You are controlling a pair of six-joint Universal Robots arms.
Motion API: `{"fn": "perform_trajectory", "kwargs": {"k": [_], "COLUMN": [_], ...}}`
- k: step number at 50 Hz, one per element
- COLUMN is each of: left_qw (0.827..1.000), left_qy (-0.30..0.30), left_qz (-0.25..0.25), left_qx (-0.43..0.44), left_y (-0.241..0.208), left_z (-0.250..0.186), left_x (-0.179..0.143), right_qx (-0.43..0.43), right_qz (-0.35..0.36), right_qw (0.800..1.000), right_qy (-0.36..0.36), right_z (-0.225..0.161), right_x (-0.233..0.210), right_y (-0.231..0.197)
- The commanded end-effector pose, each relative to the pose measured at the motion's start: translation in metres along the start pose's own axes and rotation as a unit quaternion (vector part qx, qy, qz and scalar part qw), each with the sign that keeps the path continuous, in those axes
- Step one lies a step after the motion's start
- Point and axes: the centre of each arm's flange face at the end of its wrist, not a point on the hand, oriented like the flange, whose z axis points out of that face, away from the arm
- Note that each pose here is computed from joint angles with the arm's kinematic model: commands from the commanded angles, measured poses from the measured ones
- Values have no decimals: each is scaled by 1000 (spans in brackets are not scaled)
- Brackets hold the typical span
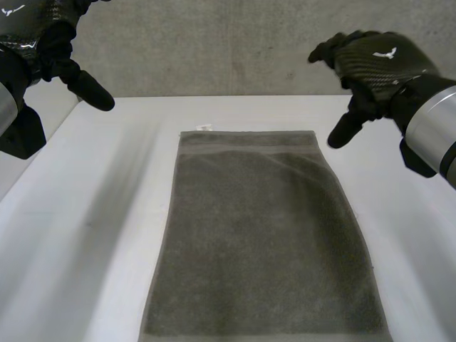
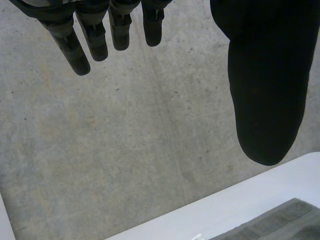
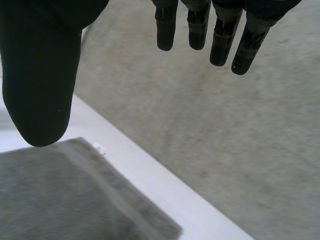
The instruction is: Fold the towel.
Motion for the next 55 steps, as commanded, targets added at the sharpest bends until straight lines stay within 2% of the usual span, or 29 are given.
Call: {"fn": "perform_trajectory", "kwargs": {"k": [1,3,12,17,21,22,25,27,36,41,46,55], "left_qw": [1000,1000,1000,999,997,996,995,994,994,995,995,995], "left_qy": [1,2,4,7,3,4,3,4,3,3,3,6], "left_qz": [0,0,0,-1,-2,-2,-2,-2,-2,-2,-2,-2], "left_qx": [0,0,-10,-36,-73,-85,-95,-105,-108,-102,-95,-102], "left_y": [1,1,8,24,51,58,65,74,76,77,78,83], "left_z": [0,0,4,11,26,29,32,36,37,39,40,41], "left_x": [0,1,1,2,0,0,0,0,-1,-1,-1,2], "right_qx": [-57,-79,-120,-126,-138,-138,-140,-147,-178,-173,-148,-157], "right_qz": [8,-1,-55,-69,-70,-65,-57,-35,31,108,150,163], "right_qw": [991,985,971,973,982,985,987,988,983,976,975,972], "right_qy": [-118,-154,-198,-183,-111,-78,-46,-1,37,82,70,59], "right_z": [-5,-4,3,11,29,39,49,69,102,122,135,146], "right_x": [-37,-51,-78,-73,-59,-50,-39,-19,7,36,41,39], "right_y": [20,33,65,72,84,90,99,122,175,198,208,234]}}
